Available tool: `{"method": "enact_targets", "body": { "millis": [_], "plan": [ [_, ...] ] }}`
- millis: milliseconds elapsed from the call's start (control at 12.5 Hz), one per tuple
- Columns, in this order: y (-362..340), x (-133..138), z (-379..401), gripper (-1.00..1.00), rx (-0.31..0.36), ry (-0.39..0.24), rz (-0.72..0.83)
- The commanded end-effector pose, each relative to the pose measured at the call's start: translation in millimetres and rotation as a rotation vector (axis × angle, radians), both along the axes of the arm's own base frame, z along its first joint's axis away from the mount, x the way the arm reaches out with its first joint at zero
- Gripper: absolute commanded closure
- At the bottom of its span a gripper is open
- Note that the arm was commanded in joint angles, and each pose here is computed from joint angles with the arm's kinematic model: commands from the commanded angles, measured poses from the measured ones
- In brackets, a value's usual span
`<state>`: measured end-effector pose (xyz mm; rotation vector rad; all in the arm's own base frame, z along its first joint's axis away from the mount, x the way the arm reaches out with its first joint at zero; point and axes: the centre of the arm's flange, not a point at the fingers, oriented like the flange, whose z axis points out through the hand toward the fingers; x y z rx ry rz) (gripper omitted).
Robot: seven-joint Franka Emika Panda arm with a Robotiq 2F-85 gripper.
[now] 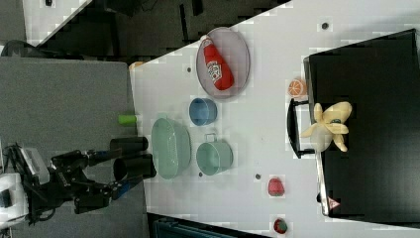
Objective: Pick banana from table and place on oven.
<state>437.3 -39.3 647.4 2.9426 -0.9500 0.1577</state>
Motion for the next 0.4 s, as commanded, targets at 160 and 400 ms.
{"method": "enact_targets", "body": {
  "millis": [160,400],
  "plan": [
    [27.1,2.8,-34.8,-1.00,0.043,0.060,-0.228],
    [17.2,-0.8,-40.8,-1.00,0.061,0.073,-0.249]
  ]
}}
